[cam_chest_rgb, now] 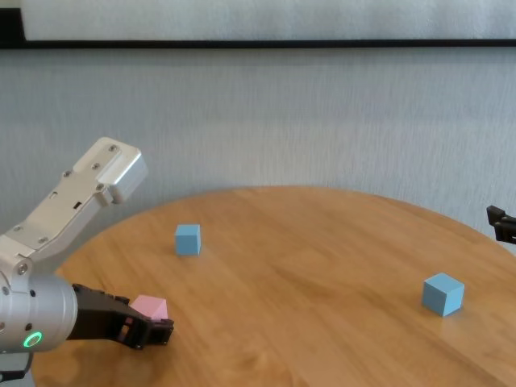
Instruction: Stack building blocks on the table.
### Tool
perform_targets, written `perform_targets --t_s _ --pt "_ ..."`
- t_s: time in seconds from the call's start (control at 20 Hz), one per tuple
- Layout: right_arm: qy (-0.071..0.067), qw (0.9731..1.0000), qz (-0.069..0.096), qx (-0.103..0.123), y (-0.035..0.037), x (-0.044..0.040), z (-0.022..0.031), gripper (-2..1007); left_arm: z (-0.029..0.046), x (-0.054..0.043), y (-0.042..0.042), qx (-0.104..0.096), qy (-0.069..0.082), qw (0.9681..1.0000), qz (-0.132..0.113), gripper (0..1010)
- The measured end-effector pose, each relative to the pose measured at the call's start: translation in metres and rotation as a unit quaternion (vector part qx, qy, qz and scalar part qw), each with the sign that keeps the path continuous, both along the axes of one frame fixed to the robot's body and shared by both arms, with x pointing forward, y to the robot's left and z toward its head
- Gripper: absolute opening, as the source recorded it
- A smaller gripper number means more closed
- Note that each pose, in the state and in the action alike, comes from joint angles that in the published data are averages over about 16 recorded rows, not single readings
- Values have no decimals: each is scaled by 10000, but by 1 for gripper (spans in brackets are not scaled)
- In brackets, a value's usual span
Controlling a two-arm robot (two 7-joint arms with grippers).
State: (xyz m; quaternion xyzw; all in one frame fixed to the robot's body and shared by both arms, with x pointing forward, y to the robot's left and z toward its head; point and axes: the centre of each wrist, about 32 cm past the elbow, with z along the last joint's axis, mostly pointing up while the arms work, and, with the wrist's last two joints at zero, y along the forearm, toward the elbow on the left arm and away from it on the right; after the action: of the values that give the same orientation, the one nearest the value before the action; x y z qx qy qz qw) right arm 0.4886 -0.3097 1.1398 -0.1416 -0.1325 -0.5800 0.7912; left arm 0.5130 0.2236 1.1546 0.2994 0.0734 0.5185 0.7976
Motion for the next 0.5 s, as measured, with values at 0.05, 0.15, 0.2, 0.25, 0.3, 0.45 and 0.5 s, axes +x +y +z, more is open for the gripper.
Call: perform_targets --t_s 0.05,0.15,0.2,0.25,0.3,0.45,0.5 --pt "0 10000 0 0 0 0 0 1005 -2 0 1 0 4 10000 6 717" --pt "0 10000 0 0 0 0 0 1005 -5 -1 3 -2 11 10000 17 654" --pt "0 10000 0 0 0 0 0 1005 -7 -2 4 -4 13 10000 23 624" --pt "0 10000 0 0 0 0 0 1005 -9 -3 5 -7 14 10000 28 594" --pt "0 10000 0 0 0 0 0 1005 -11 -3 6 -13 13 10000 35 568" --pt "0 10000 0 0 0 0 0 1005 -17 -7 11 -31 1 10000 58 497" --pt "0 10000 0 0 0 0 0 1005 -18 -8 13 -38 -7 10000 65 477"
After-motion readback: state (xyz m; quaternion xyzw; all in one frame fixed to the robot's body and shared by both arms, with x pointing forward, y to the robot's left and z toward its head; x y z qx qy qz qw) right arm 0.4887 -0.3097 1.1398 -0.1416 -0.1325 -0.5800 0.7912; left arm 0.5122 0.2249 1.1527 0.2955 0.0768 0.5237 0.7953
